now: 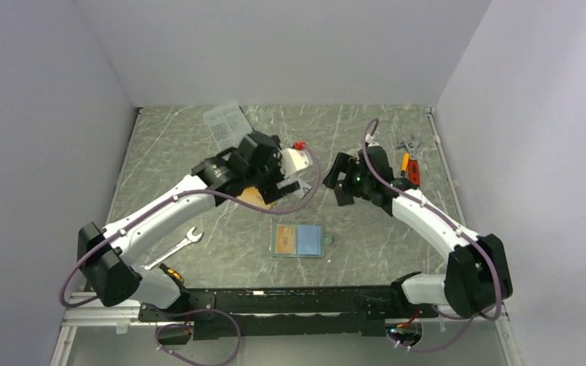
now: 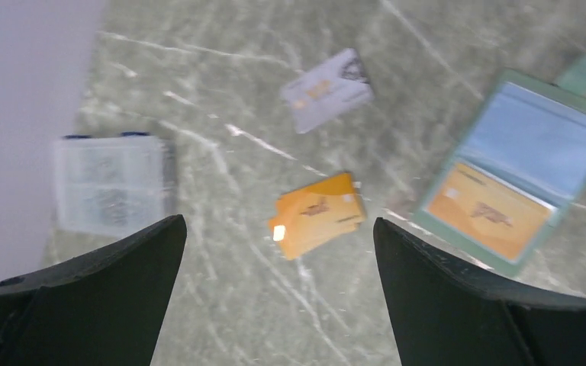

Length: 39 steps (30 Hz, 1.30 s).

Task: Put the credit cards into the card holder
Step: Pick up the credit card from the center of the board.

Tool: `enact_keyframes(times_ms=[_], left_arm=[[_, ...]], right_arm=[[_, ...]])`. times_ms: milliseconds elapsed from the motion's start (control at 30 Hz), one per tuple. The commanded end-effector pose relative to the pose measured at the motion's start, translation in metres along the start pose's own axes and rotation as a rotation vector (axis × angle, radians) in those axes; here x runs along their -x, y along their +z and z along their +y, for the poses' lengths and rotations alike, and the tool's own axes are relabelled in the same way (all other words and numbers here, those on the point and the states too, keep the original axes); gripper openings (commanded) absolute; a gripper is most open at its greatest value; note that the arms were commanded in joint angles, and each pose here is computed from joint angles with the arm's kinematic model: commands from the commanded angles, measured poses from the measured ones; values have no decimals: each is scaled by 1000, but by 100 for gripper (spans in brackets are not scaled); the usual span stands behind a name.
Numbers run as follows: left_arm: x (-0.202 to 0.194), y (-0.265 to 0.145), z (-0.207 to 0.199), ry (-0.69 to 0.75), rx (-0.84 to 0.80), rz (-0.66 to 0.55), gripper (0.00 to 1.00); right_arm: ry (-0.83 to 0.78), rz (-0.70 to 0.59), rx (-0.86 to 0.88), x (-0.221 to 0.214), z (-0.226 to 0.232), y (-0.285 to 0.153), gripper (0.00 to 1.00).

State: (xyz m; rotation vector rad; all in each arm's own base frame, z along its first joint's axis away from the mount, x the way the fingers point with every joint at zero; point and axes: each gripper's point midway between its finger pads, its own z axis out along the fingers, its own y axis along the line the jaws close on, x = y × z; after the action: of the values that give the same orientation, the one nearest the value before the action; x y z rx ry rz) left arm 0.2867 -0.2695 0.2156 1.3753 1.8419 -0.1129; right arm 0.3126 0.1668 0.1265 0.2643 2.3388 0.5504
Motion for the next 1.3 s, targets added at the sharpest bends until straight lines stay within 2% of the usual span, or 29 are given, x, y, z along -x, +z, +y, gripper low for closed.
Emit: enact_keyframes(times_ms=[0,67,133,200,233,267,300,333,433,533,567,733,933,1067,1267], left_arm=[[-23,1,40,-11,35,66,99],[-40,11,32,-61,-112,132,89],[-31,14,25,-153,-253,71,83],[-23,18,33,-211,-267,15,68],[-21,22,38,-233,-246,3,62],[-20,28,43,-258,-220,-3,49],[-19,34,46,-271,-209,-17,44],[-19,42,48,-277,-203,-32,46],[-27,69,54,-271,-169,-26,66],[-36,97,58,-219,-132,-22,96],[-41,107,57,-190,-122,-8,99],[-57,141,49,-140,-128,14,99],[-65,159,52,-39,-89,29,99],[-72,163,51,62,-58,21,99],[-76,169,47,106,-76,33,100]], right_arm=[[-29,-31,172,37,28,8,100],[-39,-34,186,47,31,14,100],[-41,-31,194,56,33,23,100],[-42,-39,220,62,37,33,99],[-40,-36,229,62,38,41,97],[-35,-22,245,62,40,49,93],[-38,-2,268,60,43,59,90],[-39,19,287,59,47,68,88],[-20,99,306,48,47,104,80],[-6,116,328,49,50,128,79],[0,128,325,46,49,135,80],[34,158,361,37,48,159,80],[70,227,428,19,52,175,74],[94,254,441,1,47,173,73],[113,289,427,-33,41,162,70]])
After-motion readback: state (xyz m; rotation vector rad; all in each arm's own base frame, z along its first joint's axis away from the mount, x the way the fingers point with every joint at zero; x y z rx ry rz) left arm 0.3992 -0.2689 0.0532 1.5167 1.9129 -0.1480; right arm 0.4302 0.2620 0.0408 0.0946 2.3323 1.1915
